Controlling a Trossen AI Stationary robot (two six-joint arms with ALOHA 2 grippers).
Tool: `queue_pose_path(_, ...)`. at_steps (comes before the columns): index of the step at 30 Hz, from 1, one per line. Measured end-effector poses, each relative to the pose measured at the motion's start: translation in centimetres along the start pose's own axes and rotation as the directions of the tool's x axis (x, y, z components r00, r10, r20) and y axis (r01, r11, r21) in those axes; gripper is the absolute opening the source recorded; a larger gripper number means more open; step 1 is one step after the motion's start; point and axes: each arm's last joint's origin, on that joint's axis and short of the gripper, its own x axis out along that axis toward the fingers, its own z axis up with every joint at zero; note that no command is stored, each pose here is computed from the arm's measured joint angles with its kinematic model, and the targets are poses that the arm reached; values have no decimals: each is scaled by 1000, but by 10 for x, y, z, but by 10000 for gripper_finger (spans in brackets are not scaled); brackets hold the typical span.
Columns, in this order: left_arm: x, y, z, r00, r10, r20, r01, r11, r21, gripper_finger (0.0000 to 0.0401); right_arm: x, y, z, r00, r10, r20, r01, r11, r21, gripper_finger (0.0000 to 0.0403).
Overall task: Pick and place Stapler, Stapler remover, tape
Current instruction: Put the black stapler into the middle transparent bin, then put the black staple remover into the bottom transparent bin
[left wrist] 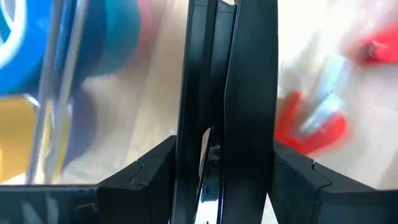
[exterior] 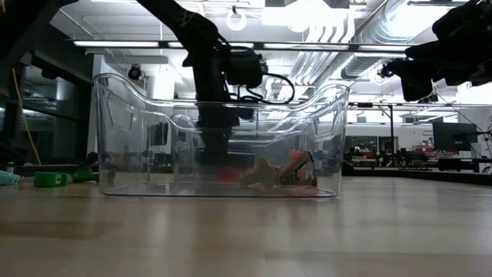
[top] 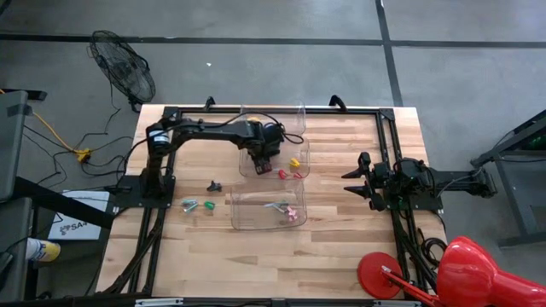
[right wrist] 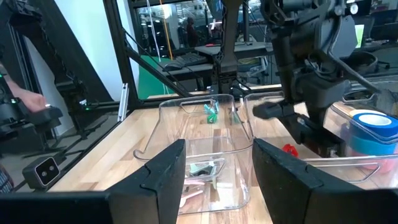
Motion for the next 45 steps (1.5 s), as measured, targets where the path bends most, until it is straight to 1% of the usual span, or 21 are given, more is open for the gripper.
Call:
queue_pose_path(2, 2, 0, 1, 1000, 15, 3, -15, 1000, 0, 196, 0, 0, 0, 1000, 0, -2, 0, 1000, 0, 177)
queue_pose_path(18, 1, 0, -1, 1000, 3, -17, -3, 1000, 12, 199, 0, 0, 0, 1000, 0, -4, 0, 1000, 0, 177)
queue_pose_path(21, 1, 0, -1, 1000, 2, -19, -2, 1000, 18, 217, 0, 0, 0, 1000, 0, -4, 0, 1000, 0, 177)
queue_pose_path(28, 1, -3, -2, 999, -14, -29, 15, 999, 46, 283, 0, 0, 0, 1000, -1, -4, 1, 1000, 0, 177)
queue_pose_path(31, 0, -4, -2, 1000, -16, -26, 17, 998, 61, 296, 0, 0, 0, 1000, -1, -4, 1, 1000, 0, 177)
queue_pose_path(34, -2, -6, -1, 1000, -8, -22, 9, 997, 72, 298, 0, 0, 0, 1000, -1, -4, 1, 1000, 0, 177)
queue_pose_path(37, -12, -6, 5, 1000, -3, 3, 3, 995, 95, 298, 0, 0, 0, 1000, -1, -5, 1, 1000, 0, 177)
queue_pose_path(40, -26, -6, 13, 999, 28, 29, -31, 994, 100, 298, 0, 0, 0, 1000, -1, -4, 1, 1000, 0, 177)
queue_pose_path(42, -37, -4, 16, 998, 48, 30, -51, 994, 99, 298, 0, 0, 0, 1000, -1, -5, 1, 1000, 0, 177)
queue_pose_path(44, -49, -2, 21, 996, 66, 55, -70, 994, 78, 298, 0, 0, 0, 1000, -1, -5, 1, 1000, 0, 177)
queue_pose_path(45, -55, -2, 20, 996, 68, 49, -72, 995, 69, 298, 0, 0, 0, 1000, -1, -5, 1, 1000, 0, 177)
